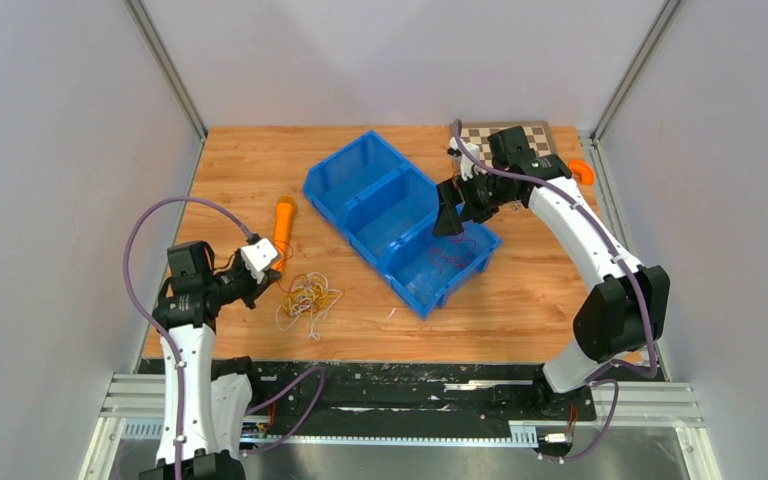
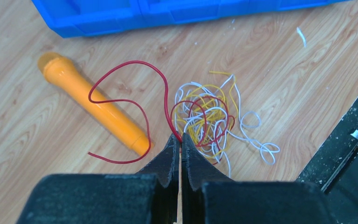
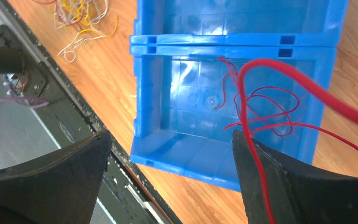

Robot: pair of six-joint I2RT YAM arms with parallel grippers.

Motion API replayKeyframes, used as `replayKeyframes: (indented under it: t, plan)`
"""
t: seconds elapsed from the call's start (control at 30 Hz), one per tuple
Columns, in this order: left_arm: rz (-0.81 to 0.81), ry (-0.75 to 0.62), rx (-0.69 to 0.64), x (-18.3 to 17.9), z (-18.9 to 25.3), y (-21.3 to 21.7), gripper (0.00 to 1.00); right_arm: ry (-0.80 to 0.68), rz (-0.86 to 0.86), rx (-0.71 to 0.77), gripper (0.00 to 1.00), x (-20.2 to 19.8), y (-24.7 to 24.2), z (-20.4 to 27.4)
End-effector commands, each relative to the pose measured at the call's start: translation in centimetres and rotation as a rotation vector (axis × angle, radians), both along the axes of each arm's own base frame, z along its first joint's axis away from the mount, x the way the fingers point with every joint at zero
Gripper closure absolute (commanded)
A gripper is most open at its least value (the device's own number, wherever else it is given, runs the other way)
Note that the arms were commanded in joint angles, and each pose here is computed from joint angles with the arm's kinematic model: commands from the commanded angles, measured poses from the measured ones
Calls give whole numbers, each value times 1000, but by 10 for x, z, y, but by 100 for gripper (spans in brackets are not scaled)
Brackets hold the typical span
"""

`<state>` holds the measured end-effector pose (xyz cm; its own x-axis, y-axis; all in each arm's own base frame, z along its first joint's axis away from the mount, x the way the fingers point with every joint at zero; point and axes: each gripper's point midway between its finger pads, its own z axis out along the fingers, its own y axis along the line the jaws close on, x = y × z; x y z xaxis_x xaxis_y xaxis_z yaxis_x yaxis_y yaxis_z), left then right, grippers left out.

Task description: Untangle the cables

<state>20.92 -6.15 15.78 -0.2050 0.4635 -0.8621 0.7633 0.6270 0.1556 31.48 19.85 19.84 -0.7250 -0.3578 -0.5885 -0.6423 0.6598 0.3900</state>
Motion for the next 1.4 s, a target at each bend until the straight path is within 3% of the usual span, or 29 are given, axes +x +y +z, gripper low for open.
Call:
replayKeyframes:
  t: [0.0, 0.2, 0.3, 0.37, 0.4, 0.5, 0.57, 0.93, 1.0, 1.1, 1.2, 1.23, 1.3, 1.33, 1.37]
  plan:
    - [-24, -55, -62, -1, 31, -10, 100, 9, 127, 38, 0, -22, 4, 21]
    - [-26, -54, -67, 0, 34, -11, 100, -3, 387, 251, 9, -68, 30, 62]
    - [-28, -56, -67, 0, 34, -11, 100, -17, 458, 311, 24, -84, 38, 76]
    - [-30, -56, -65, 0, 34, -11, 100, 68, 489, 335, 28, -98, 45, 69]
    - [-30, -56, -65, 1, 34, -12, 100, 145, 491, 366, 25, -105, 47, 63]
    - [-27, -55, -67, 2, 36, -11, 100, 444, 482, 458, 3, -131, 49, 36]
    - [-23, -57, -66, 3, 36, -11, 100, 553, 446, 474, 0, -141, 47, 20]
    - [-17, -75, -51, 3, 41, -10, 100, 531, 318, 362, 0, -155, 32, 9]
    - [-14, -79, -51, 3, 44, -10, 100, 497, 285, 305, 0, -148, 29, 4]
    - [-16, -90, -56, 4, 51, -11, 100, 405, 121, 92, 0, -117, 13, -19]
    - [-19, -88, -58, 3, 54, -12, 99, 433, 106, 115, 0, -112, 19, -7]
    - [-21, -87, -55, 3, 53, -13, 97, 475, 167, 196, 0, -121, 27, 6]
    - [-29, -77, -46, 0, 49, -13, 83, 583, 336, 448, 0, -147, 42, 41]
    - [-40, -71, -41, -2, 48, -14, 60, 624, 361, 536, 0, -154, 45, 53]
    - [-44, -69, -38, -4, 47, -14, 47, 637, 373, 576, 0, -157, 47, 59]
